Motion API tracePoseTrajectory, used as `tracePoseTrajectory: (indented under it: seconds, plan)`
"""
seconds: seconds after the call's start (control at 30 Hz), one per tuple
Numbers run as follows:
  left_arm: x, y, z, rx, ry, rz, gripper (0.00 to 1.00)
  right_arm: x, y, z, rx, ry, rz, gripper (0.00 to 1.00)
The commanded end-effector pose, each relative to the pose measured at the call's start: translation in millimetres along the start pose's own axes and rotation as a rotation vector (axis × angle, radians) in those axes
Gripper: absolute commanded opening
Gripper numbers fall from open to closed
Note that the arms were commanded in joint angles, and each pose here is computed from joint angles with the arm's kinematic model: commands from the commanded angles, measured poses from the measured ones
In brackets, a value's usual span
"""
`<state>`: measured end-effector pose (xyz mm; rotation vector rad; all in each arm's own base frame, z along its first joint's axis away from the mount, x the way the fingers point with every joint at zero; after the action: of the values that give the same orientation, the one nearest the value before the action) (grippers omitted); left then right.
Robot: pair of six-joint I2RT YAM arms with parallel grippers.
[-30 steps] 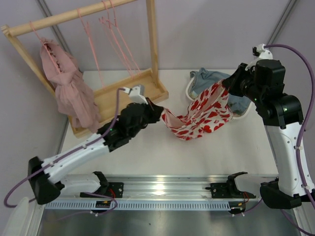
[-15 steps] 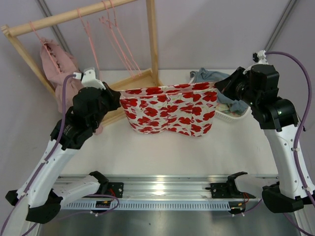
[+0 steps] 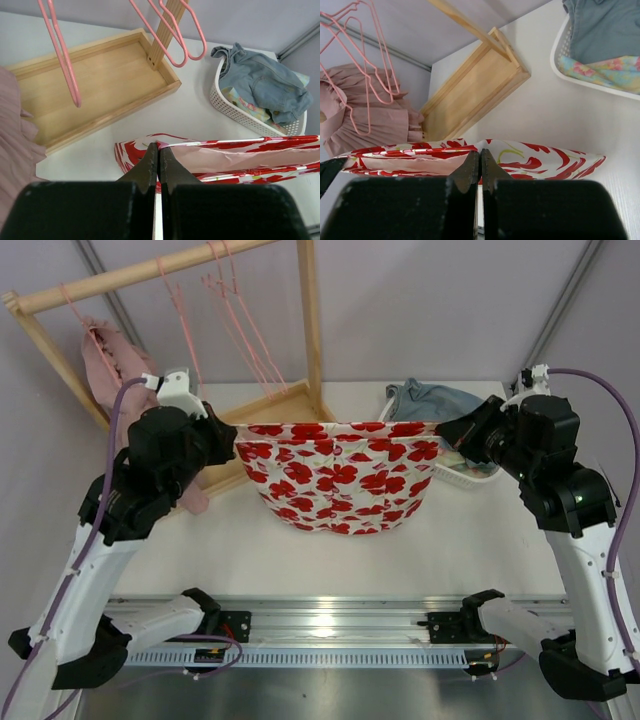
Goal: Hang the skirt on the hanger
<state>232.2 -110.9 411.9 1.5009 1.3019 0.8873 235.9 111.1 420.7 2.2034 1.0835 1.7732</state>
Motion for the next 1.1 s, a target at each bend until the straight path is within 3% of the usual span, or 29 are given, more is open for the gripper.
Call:
tracePoseTrajectory:
  seconds: [0.0, 0.3, 0.53, 0.73, 1.07]
  plan:
    - [35.9, 1.1, -29.8, -0.001, 0.122, 0.058, 0.0, -1.2, 15.8, -12.8, -0.103, 0.001, -0.004, 0.0]
    - [33.4, -18.1, -67.4, 0.053, 0.0, 0.076, 0.0, 4.0, -1.8, -40.9, -0.012, 0.08, -0.086, 0.0]
    - [16.9, -39.6, -50.7, 0.081, -0.098, 0.11, 0.0, -20.6, -26.6, -27.7, 0.093, 0.042, -0.115, 0.0]
    - [5.0, -15.4, -25.3, -0.034, -0.125, 0.158, 0.0, -16.7, -19.6, -10.9, 0.074, 0.067, -0.193, 0.0]
    - [-23.4, 32.6, 25.2, -0.168, -0.171, 0.231, 0.0, -0.1, -1.7, 53.9, 0.07, 0.082, -0.25, 0.0]
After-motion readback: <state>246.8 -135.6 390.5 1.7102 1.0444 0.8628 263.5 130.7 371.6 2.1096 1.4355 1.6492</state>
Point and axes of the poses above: each gripper's point midway between its finger pads, its own z axis out along the fingers, its own x axis along the line the jaws close on, y = z × x, the point moved 3 cm from there along -z, back along the fingers, and after that the axes turned 15 degrees about z, right-handed, at the moved point
